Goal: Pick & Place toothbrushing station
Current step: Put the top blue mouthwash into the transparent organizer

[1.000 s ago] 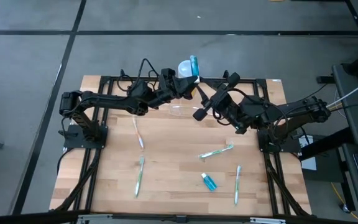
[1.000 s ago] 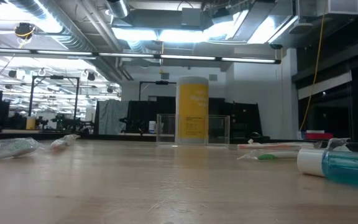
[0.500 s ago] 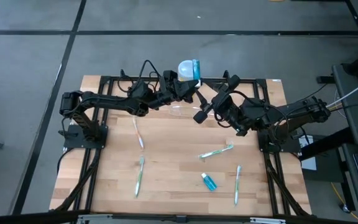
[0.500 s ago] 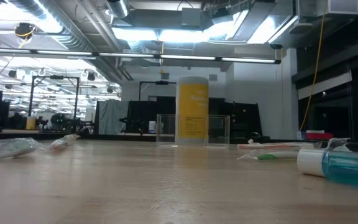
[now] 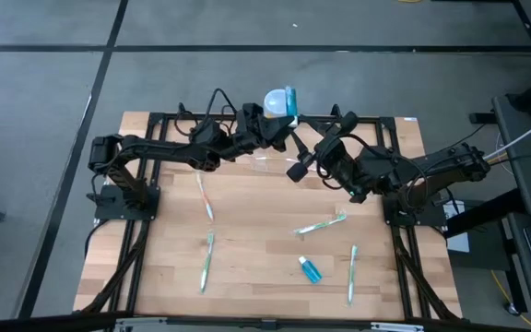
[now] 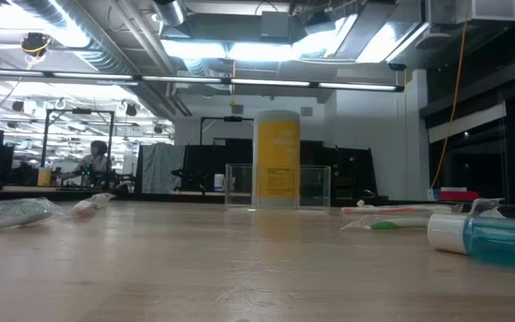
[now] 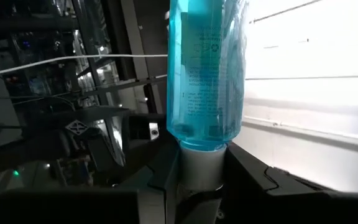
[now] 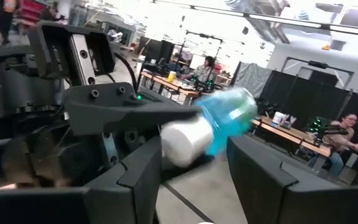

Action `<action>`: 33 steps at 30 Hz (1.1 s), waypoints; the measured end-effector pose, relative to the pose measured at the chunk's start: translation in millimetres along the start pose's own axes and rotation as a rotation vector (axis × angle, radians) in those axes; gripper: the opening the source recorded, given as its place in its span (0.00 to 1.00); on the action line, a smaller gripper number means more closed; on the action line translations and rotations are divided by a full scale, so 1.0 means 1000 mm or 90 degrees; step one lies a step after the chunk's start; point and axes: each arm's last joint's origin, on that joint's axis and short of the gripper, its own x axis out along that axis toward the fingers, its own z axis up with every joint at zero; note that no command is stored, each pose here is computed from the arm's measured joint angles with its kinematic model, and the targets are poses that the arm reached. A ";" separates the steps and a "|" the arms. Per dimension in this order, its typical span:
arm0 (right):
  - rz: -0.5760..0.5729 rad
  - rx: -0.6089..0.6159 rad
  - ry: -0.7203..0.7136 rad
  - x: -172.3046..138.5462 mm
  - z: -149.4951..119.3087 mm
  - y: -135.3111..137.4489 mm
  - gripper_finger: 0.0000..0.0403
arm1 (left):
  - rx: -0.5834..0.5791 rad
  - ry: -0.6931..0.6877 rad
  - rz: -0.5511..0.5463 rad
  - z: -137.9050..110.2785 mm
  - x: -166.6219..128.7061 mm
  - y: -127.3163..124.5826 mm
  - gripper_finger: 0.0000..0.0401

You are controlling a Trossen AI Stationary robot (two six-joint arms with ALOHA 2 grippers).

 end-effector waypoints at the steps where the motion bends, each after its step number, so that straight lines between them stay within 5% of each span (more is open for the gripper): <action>1: -0.003 0.000 0.000 -0.003 0.003 0.000 0.45 | 0.014 0.000 -0.006 0.004 0.000 -0.003 0.23; 12: 0.040 0.054 -0.047 -0.024 0.040 -0.010 0.45 | 0.177 0.014 0.022 0.016 -0.004 -0.025 0.23; 23: 0.000 -0.062 -0.016 -0.029 0.039 -0.009 0.45 | 0.351 -0.055 0.033 0.017 0.027 -0.074 0.23; 33: -0.024 -0.185 0.014 -0.012 0.026 0.004 0.45 | 0.185 -0.153 0.027 0.017 0.034 -0.087 0.23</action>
